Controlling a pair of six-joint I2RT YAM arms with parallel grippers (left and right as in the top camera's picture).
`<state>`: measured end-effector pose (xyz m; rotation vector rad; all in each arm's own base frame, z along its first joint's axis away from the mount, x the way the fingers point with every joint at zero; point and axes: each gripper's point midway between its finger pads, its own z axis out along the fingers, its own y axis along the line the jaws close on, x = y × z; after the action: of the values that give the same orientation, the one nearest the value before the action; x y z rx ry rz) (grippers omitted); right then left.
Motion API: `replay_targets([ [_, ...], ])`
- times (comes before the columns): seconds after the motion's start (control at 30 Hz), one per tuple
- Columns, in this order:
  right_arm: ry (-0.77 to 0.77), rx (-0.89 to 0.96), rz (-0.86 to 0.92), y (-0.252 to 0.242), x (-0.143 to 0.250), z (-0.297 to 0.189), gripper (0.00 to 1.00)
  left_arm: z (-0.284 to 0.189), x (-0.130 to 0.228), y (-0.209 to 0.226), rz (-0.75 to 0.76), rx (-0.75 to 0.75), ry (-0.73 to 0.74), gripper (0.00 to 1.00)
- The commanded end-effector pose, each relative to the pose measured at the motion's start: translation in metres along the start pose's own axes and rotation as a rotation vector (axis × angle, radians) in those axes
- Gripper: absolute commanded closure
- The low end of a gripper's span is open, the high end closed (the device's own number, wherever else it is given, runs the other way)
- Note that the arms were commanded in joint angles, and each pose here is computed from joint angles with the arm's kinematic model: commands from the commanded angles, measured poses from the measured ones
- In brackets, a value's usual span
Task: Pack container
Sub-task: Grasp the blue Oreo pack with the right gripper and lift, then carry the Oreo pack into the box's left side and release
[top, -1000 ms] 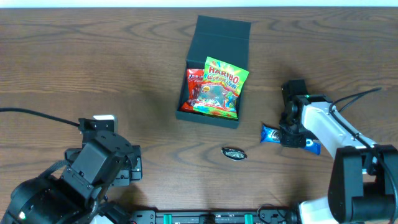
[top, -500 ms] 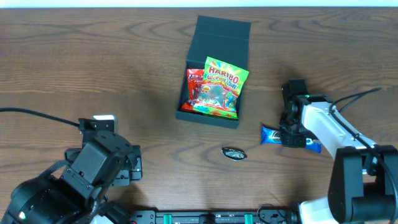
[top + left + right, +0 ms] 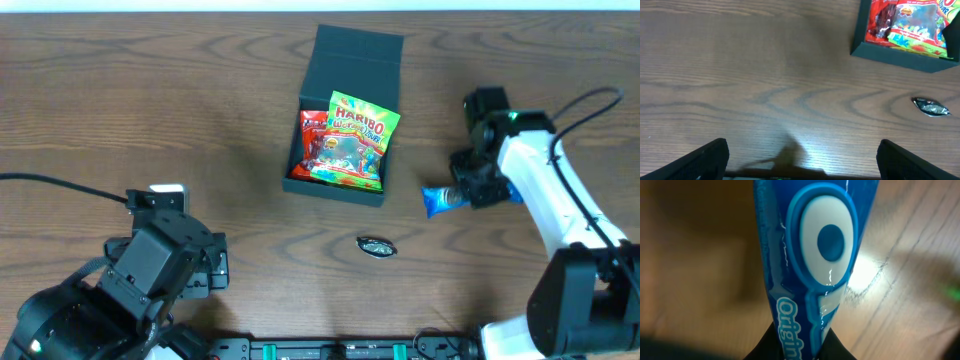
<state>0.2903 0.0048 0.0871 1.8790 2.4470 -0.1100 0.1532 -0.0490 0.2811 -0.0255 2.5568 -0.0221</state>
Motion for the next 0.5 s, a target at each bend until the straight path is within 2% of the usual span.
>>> replay_targets([
  [0.0,0.000,-0.112,-0.266,0.026,0.010,-0.042,0.99,0.001,0.000,0.000,-0.004,-0.006,0.001,0.05],
  [0.17,0.104,-0.322,-0.762,0.060,0.078,-0.092,0.98,0.001,0.000,0.000,-0.004,-0.005,0.001,0.05],
  [0.27,0.089,-0.397,-0.945,0.068,0.117,-0.116,0.99,0.001,0.000,0.000,-0.004,-0.005,0.001,0.05],
  [0.47,0.042,-0.556,-1.164,0.082,0.174,-0.159,0.98,0.001,0.000,0.001,-0.004,-0.006,0.002,0.05],
])
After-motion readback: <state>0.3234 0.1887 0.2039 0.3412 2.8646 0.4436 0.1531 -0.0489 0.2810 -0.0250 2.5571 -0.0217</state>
